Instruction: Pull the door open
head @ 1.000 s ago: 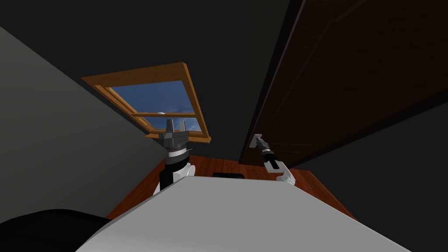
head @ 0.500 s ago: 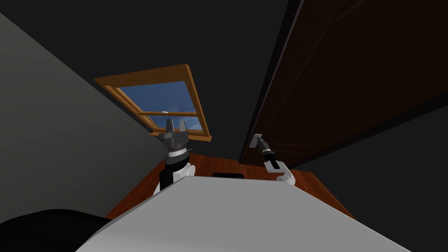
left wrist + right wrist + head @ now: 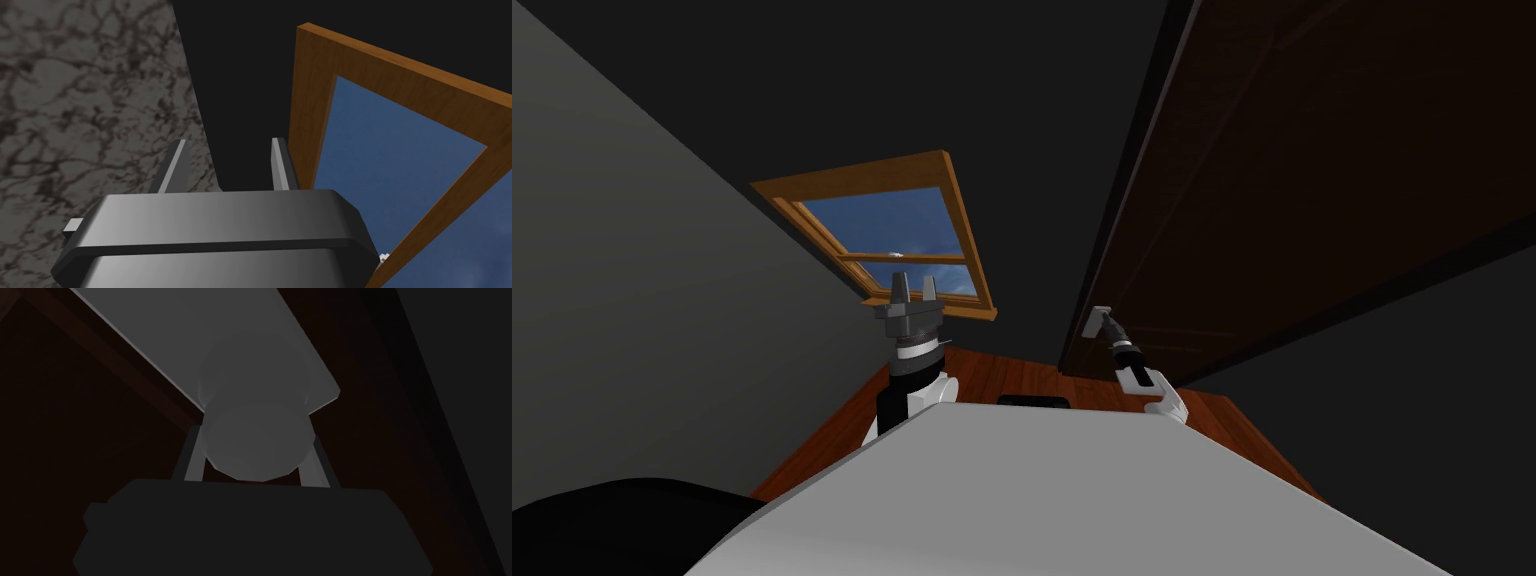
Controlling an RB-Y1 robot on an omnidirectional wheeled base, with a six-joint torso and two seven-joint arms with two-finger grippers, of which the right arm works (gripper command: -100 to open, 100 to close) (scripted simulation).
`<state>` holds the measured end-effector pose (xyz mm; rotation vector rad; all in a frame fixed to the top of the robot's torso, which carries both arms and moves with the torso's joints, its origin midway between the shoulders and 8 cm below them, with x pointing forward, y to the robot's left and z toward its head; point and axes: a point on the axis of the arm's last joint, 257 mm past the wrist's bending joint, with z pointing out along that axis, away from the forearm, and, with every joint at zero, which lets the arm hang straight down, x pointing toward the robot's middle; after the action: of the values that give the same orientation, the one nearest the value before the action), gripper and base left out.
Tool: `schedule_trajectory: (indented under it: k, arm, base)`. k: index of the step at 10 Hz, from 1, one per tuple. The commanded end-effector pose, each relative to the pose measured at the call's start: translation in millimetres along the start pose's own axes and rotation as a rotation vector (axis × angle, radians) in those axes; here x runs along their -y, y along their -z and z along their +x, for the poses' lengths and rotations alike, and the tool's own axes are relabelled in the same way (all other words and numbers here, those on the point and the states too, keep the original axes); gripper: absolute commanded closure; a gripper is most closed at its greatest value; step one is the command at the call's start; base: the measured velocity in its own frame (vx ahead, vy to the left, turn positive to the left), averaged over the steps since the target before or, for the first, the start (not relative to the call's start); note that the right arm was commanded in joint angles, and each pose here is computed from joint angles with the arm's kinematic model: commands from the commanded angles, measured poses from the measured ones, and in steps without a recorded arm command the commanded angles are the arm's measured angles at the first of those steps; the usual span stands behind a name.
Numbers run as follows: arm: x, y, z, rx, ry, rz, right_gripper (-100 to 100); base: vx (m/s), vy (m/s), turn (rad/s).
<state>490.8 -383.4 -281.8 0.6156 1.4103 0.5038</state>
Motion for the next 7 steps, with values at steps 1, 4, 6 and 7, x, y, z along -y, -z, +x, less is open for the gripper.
schedule_trajectory:
  k: [1, 4, 6, 7]
  arm:
    - [-4.3, 0.3, 6.3, -0.005, -0.056, -0.003, 100]
    - [-4.0, 0.4, 4.3, 0.006, -0.180, 0.001, 100]
    - [-3.8, 0.5, 3.3, 0.012, -0.244, 0.003, 100]
    - [-3.5, 0.6, 2.4, 0.017, -0.300, 0.005, 100]
  base:
    - [-0.041, -0.030, 0.040]
    - [-0.040, -0.023, 0.049]
    - [-0.049, -0.027, 0.061]
    - [-0.042, -0.017, 0.072]
